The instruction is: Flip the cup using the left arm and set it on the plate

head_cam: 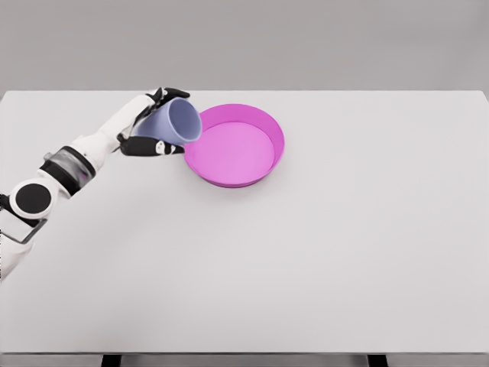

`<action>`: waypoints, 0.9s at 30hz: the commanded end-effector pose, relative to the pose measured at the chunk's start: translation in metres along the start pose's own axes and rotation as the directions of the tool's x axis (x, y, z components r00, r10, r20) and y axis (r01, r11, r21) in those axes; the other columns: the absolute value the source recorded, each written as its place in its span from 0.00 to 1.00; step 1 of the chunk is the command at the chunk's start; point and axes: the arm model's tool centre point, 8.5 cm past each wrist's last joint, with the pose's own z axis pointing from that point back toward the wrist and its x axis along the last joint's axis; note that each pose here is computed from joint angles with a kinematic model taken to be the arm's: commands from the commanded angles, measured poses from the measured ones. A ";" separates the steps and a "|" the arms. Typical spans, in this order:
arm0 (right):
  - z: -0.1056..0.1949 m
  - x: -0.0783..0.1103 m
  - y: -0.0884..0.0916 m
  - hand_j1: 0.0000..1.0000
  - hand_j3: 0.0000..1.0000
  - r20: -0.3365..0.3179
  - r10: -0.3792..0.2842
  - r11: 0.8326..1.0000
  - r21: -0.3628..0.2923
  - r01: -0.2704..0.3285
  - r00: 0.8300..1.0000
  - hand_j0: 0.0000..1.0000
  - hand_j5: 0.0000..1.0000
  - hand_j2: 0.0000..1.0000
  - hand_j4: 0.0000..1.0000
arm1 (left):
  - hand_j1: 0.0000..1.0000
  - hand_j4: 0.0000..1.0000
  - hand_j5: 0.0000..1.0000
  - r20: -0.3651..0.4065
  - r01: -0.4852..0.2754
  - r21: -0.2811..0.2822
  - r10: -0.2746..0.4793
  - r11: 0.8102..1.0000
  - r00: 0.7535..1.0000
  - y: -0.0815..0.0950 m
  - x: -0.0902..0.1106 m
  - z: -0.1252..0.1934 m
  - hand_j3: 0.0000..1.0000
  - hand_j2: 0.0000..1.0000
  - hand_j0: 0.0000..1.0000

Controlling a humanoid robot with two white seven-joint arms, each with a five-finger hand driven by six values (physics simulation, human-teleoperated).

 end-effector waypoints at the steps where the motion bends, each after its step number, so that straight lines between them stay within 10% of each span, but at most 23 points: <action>1: 0.000 0.000 0.000 1.00 1.00 0.000 0.000 1.000 0.000 0.000 1.000 1.00 1.00 1.00 1.00 | 0.73 0.73 0.73 0.034 -0.054 0.018 0.053 0.998 0.998 -0.003 0.002 -0.008 0.73 0.73 0.73; 17: 0.000 0.000 0.000 1.00 1.00 0.000 0.000 1.000 0.000 0.000 1.000 1.00 1.00 1.00 1.00 | 0.75 0.75 0.75 0.195 -0.270 0.047 0.256 0.962 0.947 -0.034 0.010 -0.045 0.75 0.75 0.75; 27: 0.000 0.000 0.000 1.00 1.00 0.000 0.000 1.000 0.000 0.000 1.000 1.00 1.00 1.00 1.00 | 0.78 0.78 0.78 0.194 -0.428 0.076 0.407 0.901 0.892 -0.052 -0.009 -0.061 0.78 0.78 0.78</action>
